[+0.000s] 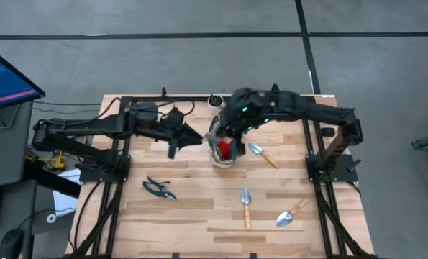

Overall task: Pick & Place Garden tools in Gardening bag
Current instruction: Put the brown trowel into the green gardening bag

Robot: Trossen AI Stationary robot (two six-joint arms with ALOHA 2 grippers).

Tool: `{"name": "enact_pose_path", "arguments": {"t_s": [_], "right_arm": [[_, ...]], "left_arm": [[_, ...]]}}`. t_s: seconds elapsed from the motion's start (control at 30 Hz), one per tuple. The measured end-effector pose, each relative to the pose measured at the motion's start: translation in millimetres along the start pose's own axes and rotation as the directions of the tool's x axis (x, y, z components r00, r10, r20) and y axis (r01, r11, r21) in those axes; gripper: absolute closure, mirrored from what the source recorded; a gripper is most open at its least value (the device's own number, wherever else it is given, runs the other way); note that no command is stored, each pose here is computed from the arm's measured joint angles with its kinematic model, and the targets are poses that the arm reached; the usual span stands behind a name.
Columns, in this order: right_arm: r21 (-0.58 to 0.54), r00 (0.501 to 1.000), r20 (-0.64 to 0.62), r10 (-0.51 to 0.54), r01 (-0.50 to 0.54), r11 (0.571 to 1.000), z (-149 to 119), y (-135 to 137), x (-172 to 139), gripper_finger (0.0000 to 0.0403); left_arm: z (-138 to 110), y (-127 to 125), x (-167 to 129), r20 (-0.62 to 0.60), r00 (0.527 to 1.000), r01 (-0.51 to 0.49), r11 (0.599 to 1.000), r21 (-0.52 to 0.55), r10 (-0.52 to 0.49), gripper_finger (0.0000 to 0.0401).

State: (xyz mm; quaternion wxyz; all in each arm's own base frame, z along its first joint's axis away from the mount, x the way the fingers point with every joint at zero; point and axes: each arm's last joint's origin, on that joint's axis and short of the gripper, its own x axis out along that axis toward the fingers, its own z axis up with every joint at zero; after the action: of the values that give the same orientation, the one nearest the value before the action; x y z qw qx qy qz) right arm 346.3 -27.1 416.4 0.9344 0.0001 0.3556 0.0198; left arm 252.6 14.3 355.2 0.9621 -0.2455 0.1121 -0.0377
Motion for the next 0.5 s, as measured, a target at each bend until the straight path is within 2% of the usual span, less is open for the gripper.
{"name": "enact_pose_path", "arguments": {"t_s": [0.1, 0.23, 0.4, 0.5], "right_arm": [[-0.015, 0.996, 0.058, -0.075, 0.076, 0.997, 1, -8, -29, 0.0403], [-0.029, 0.965, 0.212, -0.156, 0.166, 0.986, -3, -15, -70, 0.0403], [-0.014, 0.856, 0.463, -0.228, 0.264, 0.964, -33, -22, -106, 0.0403], [0.034, 0.780, 0.551, -0.296, 0.333, 0.942, -67, -33, -106, 0.0403]], "left_arm": [[6, -6, -13, 0.048, 0.999, 0.017, 1.000, 0.012, -0.017, 0.0267], [14, -9, -30, 0.157, 0.985, -0.074, 0.997, 0.012, 0.071, 0.0258], [21, -11, -44, 0.282, 0.937, -0.219, 0.975, 0.023, 0.204, 0.0277], [26, -9, -48, 0.350, 0.899, -0.279, 0.960, -0.003, 0.262, 0.0294]]}}
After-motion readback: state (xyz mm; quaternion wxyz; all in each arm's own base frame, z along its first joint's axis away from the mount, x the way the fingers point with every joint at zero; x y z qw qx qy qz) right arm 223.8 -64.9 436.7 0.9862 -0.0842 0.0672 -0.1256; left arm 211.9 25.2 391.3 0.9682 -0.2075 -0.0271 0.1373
